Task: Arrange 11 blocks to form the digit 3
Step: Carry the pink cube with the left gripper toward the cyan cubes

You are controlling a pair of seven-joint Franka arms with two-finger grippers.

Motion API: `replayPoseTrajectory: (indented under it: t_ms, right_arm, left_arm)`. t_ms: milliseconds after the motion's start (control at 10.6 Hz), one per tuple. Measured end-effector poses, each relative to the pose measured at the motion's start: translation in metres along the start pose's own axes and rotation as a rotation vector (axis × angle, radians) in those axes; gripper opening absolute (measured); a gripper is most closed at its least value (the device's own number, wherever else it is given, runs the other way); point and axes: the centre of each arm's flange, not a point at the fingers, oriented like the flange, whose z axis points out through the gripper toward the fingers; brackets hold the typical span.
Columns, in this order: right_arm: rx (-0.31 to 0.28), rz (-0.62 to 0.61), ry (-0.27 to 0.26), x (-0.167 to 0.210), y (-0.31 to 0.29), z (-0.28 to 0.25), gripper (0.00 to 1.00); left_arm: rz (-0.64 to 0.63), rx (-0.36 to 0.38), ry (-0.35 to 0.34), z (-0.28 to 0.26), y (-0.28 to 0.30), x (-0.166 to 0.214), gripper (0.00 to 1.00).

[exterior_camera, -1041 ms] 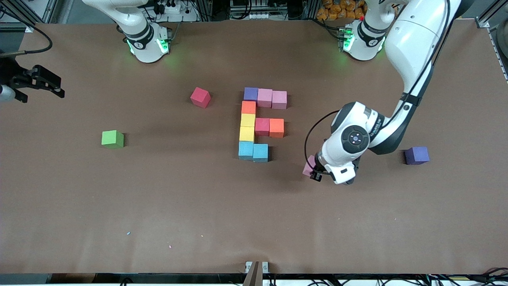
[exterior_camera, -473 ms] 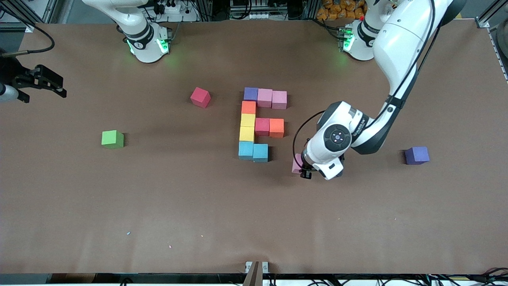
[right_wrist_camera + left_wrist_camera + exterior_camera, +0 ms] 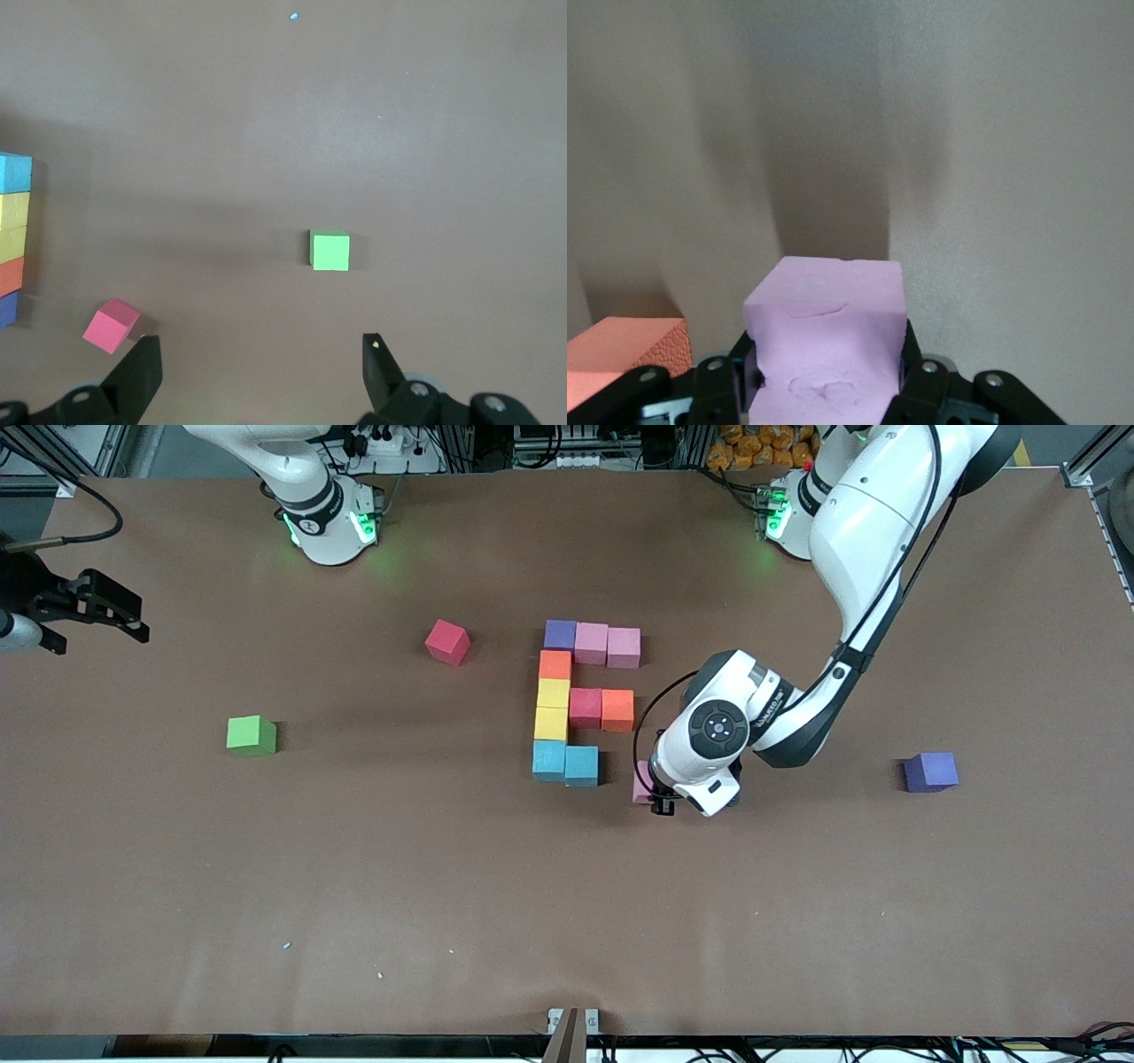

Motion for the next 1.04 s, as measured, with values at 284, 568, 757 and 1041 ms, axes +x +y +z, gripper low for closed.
replayPoseTrajectory:
  t_ms: [284, 568, 757, 1041]
  right_arm:
    - [0.001, 0.000, -0.004, -0.001, 0.000, 0.000, 1.00]
    - [0.001, -0.001, -0.006, -0.001, -0.001, 0.000, 1.00]
    - [0.001, -0.001, -0.006, -0.001, -0.001, 0.000, 1.00]
    - [0.001, -0.002, -0.007, -0.001, -0.001, 0.000, 1.00]
  left_arm:
    - [-0.015, 0.007, 0.000, 0.007, -0.004, -0.010, 0.60]
    - [-0.007, 0.003, 0.031, 0.016, -0.014, -0.027, 0.60]
    - [-0.013, -0.008, 0.044, 0.018, -0.016, -0.036, 0.60]
    - [-0.037, -0.012, 0.045, 0.017, -0.017, -0.039, 0.60]
